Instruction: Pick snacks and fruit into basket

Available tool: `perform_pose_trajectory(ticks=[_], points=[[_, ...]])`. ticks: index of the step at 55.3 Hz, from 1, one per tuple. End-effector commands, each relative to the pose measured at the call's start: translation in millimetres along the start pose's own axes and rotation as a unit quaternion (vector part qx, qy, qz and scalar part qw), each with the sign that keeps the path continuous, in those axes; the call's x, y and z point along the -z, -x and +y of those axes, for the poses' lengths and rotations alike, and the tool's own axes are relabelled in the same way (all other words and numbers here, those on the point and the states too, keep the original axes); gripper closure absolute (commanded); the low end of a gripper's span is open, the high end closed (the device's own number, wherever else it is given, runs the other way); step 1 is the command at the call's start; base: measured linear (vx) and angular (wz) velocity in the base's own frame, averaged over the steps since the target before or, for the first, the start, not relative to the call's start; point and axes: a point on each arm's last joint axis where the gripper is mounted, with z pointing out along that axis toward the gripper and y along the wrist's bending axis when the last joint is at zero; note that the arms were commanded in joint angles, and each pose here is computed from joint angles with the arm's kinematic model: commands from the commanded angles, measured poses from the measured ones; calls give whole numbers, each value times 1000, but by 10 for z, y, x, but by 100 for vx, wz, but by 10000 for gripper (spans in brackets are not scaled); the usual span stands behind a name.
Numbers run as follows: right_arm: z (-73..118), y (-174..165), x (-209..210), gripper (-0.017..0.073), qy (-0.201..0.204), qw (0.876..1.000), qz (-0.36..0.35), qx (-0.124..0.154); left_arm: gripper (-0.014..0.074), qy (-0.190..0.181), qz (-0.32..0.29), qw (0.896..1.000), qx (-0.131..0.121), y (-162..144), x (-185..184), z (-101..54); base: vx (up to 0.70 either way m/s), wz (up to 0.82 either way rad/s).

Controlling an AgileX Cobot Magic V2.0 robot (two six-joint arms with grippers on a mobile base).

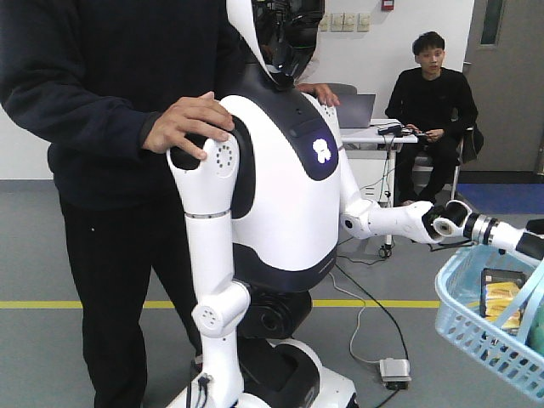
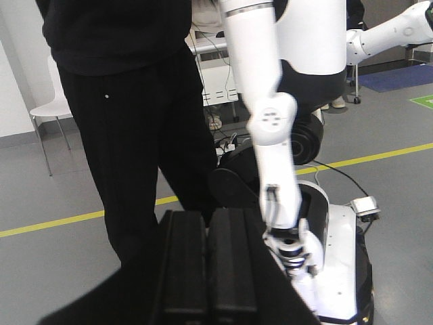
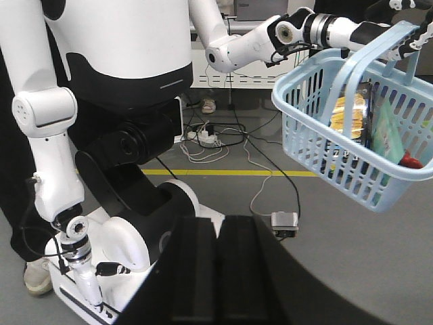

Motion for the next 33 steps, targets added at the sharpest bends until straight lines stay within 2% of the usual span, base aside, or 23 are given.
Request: perform_pose_trajectory(ticks=[1, 7, 16, 33], points=[[-15, 74, 11, 568, -10, 998, -55, 21, 602, -3, -43, 999, 4, 46, 8, -7, 0, 0], [-23, 82, 12, 568, -15, 998, -59, 28, 602, -3, -43, 999, 4, 46, 8, -7, 0, 0], [-24, 83, 12, 568, -14, 998, -60, 5, 602, -3, -43, 999, 4, 46, 8, -7, 0, 0], [-25, 83, 12, 568, -15, 998, -60, 4, 602, -3, -43, 999, 4, 46, 8, -7, 0, 0]])
